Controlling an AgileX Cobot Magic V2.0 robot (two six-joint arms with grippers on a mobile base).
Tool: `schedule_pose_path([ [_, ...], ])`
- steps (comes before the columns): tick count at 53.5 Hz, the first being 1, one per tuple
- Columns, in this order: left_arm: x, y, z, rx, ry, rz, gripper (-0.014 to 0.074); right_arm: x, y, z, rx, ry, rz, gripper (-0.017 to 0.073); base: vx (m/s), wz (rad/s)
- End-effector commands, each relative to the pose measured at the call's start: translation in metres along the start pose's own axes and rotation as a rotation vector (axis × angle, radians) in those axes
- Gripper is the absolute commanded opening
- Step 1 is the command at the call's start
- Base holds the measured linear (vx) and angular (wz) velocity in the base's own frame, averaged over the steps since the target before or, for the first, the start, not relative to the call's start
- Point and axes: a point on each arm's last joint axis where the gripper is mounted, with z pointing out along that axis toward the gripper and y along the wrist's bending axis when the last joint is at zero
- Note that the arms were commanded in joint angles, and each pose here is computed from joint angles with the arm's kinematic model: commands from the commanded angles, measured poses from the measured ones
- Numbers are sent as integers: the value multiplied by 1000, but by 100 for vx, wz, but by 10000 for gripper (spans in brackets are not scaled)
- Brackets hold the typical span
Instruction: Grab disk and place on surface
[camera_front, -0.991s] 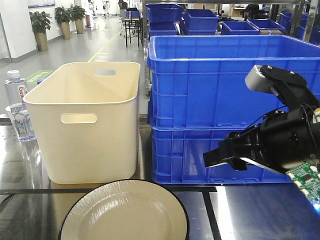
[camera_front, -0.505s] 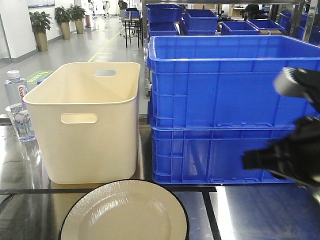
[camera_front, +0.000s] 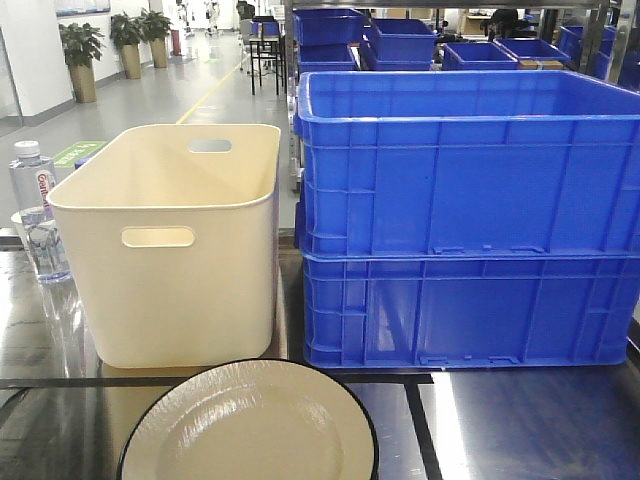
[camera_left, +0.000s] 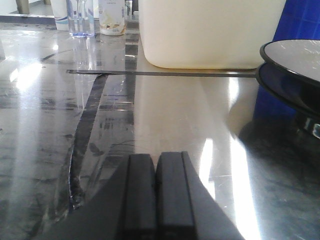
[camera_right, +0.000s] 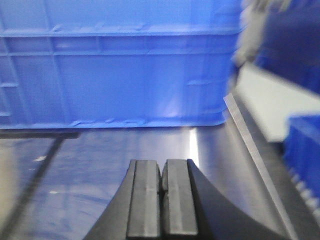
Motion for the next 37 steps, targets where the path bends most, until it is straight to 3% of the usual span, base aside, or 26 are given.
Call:
schedule_pose_path([
  [1,-13,-1,-3,9,-116,-6,-8,13,1,-14,7,-160,-28,-11,0,0],
  [7,-13,-1,-3,9,-116,-6,-8,50,3,-21,0,-182,28,-8,0,0],
  [13,-13,-1,-3,9,-116,-6,-8,80,5,-23,-4,-234,36,-8,0,0],
  [22,-13,-1,-3,9,-116,-6,-8,85,5,-24,-3,-160,-31,-8,0,0],
  [37,-13,-1,-3,9,-116,-6,-8,86,5,-24,-8,-159,-28,-8,0,0],
])
